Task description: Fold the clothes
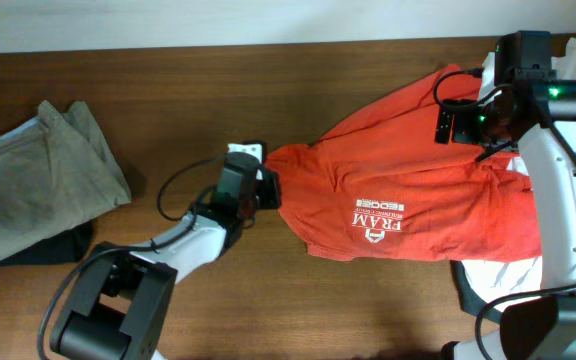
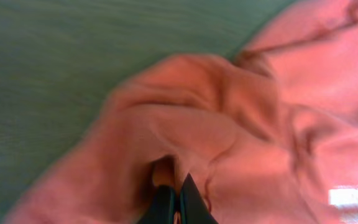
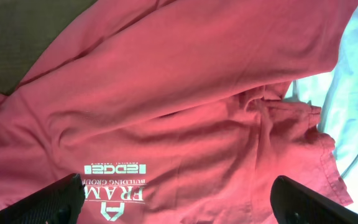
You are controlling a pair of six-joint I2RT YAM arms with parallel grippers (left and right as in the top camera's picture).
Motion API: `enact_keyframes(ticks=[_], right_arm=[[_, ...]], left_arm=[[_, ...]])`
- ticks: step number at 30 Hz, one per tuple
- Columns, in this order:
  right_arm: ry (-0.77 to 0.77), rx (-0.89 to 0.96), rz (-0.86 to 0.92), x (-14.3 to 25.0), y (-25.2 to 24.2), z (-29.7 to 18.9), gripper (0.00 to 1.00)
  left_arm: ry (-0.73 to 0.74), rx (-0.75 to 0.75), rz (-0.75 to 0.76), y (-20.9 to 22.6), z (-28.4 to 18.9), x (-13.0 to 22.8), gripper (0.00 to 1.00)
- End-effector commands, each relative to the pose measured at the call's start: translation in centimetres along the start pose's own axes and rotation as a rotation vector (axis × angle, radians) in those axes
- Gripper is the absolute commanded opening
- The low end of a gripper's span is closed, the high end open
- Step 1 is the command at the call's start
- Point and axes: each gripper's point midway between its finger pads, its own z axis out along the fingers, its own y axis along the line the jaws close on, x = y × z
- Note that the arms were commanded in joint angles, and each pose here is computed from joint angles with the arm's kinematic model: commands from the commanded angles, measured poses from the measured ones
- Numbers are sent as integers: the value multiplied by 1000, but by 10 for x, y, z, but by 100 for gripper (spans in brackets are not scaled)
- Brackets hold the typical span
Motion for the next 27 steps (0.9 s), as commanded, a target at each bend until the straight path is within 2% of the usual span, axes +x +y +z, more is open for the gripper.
enact_keyframes(ticks=[1,2,4,5,6,7,8,10,13,15,18,21,23,25,26,27], right_arm=[[-26,3,8,-4,-1,-8,99],[-29,2,8,-5,-1,-8,99],[-30,2,8,-5,-1,-8,99],[-30,2,8,-5,-1,-8,99],[-30,2,8,-5,-1,-8,99],[-29,2,8,-5,-1,-8,99],[-29,2,7,-5,-1,-8,99],[-28,2,7,-4,-1,-8,99],[-27,2,7,-4,-1,-8,98],[-25,2,7,-4,-1,-7,99],[-24,2,7,-4,-1,-7,99],[-22,3,7,-4,-1,-7,99],[-21,3,7,-3,-1,-7,99],[-21,2,8,-3,-1,-7,99],[-20,2,7,-3,-1,-7,99],[-20,2,8,-3,-1,-7,99]], left_arm=[[-146,-182,-22,74,-25,-91,0],[-248,-262,-47,119,-54,-154,0],[-391,-333,-35,156,-99,-223,0],[-453,-361,-54,172,-123,-251,4],[-466,-366,-62,178,-132,-259,9],[-446,-346,-72,180,-136,-260,57],[-358,-307,-89,177,-127,-241,99],[-96,-278,-151,168,-104,-177,100],[334,-279,-225,139,-98,-68,100],[526,-290,-246,121,-103,-17,99],[701,-313,-269,105,-103,52,99],[717,-354,-362,114,-94,94,99],[668,-337,-349,118,-82,98,99],[596,-314,-331,120,-69,88,99],[557,-301,-321,119,-63,79,96],[522,-281,-314,118,-57,72,84]])
